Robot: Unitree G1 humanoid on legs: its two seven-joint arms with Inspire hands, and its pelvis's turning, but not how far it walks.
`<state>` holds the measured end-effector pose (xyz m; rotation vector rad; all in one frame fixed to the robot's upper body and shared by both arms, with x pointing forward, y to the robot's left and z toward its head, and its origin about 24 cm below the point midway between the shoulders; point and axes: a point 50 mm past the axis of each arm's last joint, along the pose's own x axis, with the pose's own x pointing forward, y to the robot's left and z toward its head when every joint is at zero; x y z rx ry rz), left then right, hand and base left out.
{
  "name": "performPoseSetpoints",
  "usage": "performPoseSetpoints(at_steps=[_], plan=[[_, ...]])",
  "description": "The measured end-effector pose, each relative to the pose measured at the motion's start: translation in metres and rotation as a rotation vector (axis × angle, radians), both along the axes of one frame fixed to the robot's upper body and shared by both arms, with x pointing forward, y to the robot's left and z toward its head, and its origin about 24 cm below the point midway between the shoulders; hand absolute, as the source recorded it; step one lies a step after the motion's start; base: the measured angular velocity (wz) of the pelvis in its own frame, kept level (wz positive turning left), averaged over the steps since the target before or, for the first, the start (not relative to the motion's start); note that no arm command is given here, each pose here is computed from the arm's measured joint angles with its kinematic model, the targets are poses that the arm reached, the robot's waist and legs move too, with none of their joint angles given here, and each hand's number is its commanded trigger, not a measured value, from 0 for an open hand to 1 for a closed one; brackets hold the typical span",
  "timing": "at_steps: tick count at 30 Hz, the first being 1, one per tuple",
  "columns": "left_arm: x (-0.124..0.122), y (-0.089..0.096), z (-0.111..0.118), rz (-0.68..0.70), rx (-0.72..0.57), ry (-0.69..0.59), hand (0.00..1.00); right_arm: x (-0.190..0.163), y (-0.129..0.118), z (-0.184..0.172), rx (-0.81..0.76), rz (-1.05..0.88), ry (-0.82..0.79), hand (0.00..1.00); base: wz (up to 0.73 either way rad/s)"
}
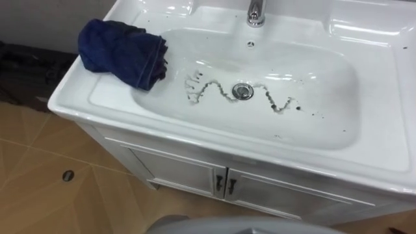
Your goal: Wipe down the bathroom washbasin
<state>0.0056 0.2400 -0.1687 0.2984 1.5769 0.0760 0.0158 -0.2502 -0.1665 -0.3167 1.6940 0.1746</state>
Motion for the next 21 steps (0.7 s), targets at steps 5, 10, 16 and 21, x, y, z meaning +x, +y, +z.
performPoseSetpoints(at_steps=[5,10,16,21], plan=[[-0.004,0.003,0.001,0.098,0.023,-0.017,0.00,0.000,-0.001,0.000,-0.011,-0.002,0.001,0.00,0.00],[-0.011,0.005,0.001,0.243,0.030,-0.033,0.00,-0.001,-0.002,0.000,-0.013,-0.018,0.001,0.00,0.08],[-0.019,0.012,0.003,0.408,0.083,-0.055,0.00,0.000,-0.004,0.001,-0.038,-0.026,-0.014,0.00,0.15],[-0.021,0.027,0.008,0.574,0.191,-0.135,0.00,0.003,-0.010,0.002,-0.060,-0.059,-0.051,0.00,0.19]])
